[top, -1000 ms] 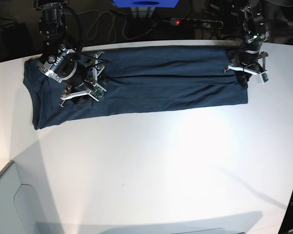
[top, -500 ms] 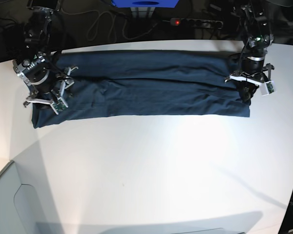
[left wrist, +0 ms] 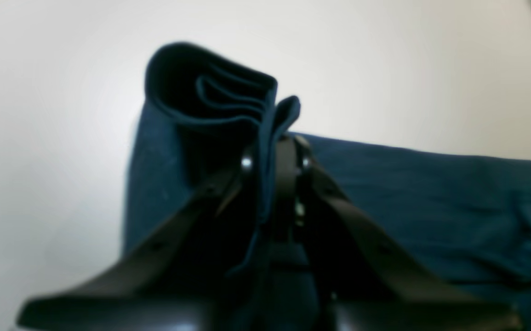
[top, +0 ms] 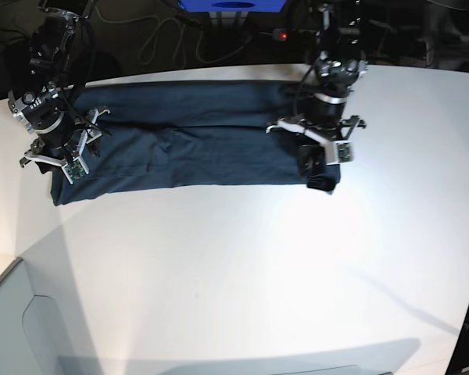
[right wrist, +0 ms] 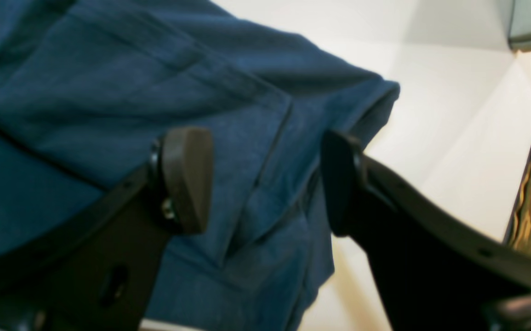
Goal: Fold the T-shirt properly
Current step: 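Fold the strip end with the left gripper over toward the right gripper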
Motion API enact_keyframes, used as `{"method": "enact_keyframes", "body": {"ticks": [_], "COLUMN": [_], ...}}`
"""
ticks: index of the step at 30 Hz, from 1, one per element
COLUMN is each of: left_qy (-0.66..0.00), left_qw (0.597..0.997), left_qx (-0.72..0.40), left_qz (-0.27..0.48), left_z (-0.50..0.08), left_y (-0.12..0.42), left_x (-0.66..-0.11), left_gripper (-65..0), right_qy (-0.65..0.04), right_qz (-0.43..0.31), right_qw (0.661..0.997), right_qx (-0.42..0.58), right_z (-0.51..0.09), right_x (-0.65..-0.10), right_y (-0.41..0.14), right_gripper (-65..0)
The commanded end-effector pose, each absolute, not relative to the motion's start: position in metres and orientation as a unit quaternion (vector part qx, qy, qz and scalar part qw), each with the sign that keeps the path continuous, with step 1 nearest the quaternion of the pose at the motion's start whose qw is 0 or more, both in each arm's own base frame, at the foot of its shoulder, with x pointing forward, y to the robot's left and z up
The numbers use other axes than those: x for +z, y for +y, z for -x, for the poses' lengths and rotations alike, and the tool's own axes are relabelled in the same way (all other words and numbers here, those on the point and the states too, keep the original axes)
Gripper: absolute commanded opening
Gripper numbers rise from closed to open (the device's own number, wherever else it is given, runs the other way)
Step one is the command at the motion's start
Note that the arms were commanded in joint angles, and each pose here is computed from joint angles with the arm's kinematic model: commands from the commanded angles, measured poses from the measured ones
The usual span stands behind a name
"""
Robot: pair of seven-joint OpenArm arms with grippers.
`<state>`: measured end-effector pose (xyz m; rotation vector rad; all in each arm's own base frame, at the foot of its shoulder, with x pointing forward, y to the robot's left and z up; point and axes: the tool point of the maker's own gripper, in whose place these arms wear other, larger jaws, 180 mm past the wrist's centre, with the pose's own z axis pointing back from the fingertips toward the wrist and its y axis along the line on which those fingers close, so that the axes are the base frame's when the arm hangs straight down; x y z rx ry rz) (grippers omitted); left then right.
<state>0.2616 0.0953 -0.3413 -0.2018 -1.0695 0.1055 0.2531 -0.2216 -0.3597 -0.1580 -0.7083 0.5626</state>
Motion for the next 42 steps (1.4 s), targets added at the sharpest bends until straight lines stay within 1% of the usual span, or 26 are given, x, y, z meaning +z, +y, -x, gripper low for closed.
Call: {"method": "enact_keyframes", "body": {"ticks": [1, 8, 13, 19, 24, 29, 35, 42], "left_qy": [-0.53, -0.487, -0.469, -0.475, -0.48, -0.458, -0.459, -0.464], "left_qw": [0.84, 0.856, 0.858, 0.847, 0.843, 0.855, 0.847, 0.844], "left_qx": [0.04, -0.037, -0.072, -0.1, -0.103, -0.107, -0.131, -0.135], "left_qz": [0.109, 0.167, 0.196, 0.216, 0.219, 0.217, 0.234, 0.234], "left_z": [-0.27, -0.268, -0.262, -0.264, -0.269, -0.264, -0.26, -0.265], "left_y": [0.079, -0.011, -0.046, -0.07, -0.073, -0.075, -0.095, -0.097], "left_x": [-0.327, -0.357, -0.367, -0.357, -0.354, -0.372, -0.367, -0.362], "left_gripper": [-65.0, -65.0, -65.0, -65.0, -65.0, -65.0, -65.0, -65.0], "right_qy": [-0.358, -0.358, -0.357, -0.357, -0.357, -0.355, -0.353, -0.351], "right_qz": [0.078, 0.077, 0.077, 0.076, 0.076, 0.076, 0.075, 0.075], "right_qw": [0.887, 0.886, 0.887, 0.887, 0.887, 0.887, 0.888, 0.889], "right_qx": [0.283, 0.283, 0.283, 0.284, 0.284, 0.284, 0.284, 0.284], "right_z": [-0.259, -0.259, -0.259, -0.259, -0.259, -0.257, -0.256, -0.255], "right_x": [-0.35, -0.35, -0.35, -0.35, -0.35, -0.351, -0.352, -0.353], "right_y": [-0.22, -0.22, -0.22, -0.219, -0.219, -0.219, -0.219, -0.22], "right_gripper": [-29.6, -29.6, -29.5, -29.5, -29.5, -29.5, -29.5, -29.5]}}
